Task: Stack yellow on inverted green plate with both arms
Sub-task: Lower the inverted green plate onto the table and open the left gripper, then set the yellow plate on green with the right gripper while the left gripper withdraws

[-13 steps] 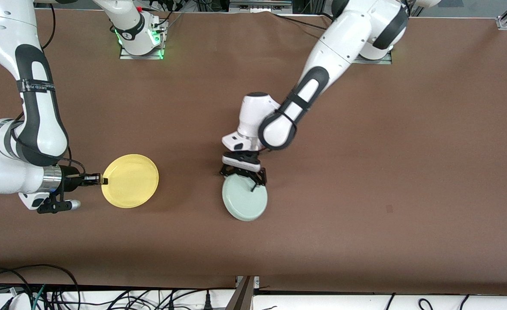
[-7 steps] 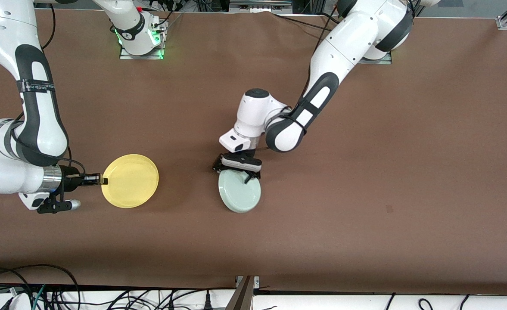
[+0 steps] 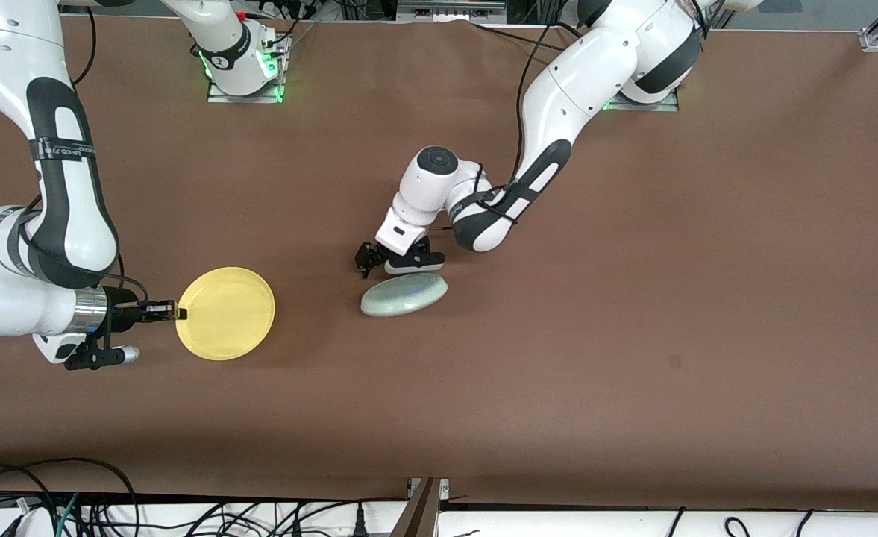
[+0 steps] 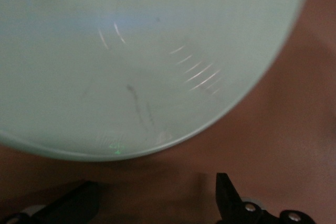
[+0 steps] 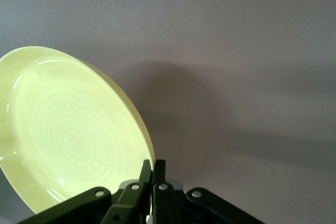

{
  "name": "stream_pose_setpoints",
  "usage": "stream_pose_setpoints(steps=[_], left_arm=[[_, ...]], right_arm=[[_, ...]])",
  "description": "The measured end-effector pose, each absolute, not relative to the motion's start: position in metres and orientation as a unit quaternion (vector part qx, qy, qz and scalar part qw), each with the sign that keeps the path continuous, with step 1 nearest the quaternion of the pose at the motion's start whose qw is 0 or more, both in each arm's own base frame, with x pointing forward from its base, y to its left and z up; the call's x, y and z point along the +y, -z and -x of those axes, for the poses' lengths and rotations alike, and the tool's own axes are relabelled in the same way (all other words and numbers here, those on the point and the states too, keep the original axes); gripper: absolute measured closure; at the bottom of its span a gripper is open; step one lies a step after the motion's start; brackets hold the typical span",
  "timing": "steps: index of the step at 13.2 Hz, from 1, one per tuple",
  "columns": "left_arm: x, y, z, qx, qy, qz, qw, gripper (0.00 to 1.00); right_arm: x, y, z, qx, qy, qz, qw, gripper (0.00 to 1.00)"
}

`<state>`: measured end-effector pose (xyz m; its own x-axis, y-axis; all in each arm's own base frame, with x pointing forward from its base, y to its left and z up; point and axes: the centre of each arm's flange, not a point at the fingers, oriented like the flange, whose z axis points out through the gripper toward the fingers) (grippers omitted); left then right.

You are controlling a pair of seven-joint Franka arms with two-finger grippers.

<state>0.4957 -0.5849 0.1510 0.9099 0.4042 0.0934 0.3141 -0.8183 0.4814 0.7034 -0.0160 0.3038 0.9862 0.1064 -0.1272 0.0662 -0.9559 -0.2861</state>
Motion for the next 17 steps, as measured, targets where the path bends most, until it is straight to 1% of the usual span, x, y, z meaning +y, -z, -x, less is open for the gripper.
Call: stream_pose_setpoints(steps=[3,6,9,11,13,17], left_arm=[[-0.590,-0.177,-0.503,0.216,-0.075,-0.936,0.269,0.00],[-0.583,-0.195,-0.520,0.231,-0.072,-0.926,0.288,0.00],[-0.564,-0.221,-0.548,0.262,-0.062,-0.910,0.316,0.00],[-0.531,-0.248,-0.580,0.300,-0.041,-0.890,0.340,0.00],[-0.493,-0.268,-0.607,0.319,-0.020,-0.887,0.333,0.00],[-0.425,-0.312,-0.644,0.302,0.002,-0.913,0.274,0.00]], right_arm=[[-0.016,-0.304,-0.703,-0.044,-0.071,0.986,0.142,0.97],[-0.016,-0.304,-0.703,-0.042,-0.071,0.986,0.142,0.97],[-0.001,-0.304,-0.703,-0.031,-0.076,0.987,0.140,0.97],[0.023,-0.302,-0.703,-0.031,-0.082,0.987,0.138,0.97],[0.040,-0.298,-0.702,-0.032,-0.088,0.986,0.136,0.97],[0.095,-0.287,-0.700,-0.016,-0.087,0.988,0.127,0.97]])
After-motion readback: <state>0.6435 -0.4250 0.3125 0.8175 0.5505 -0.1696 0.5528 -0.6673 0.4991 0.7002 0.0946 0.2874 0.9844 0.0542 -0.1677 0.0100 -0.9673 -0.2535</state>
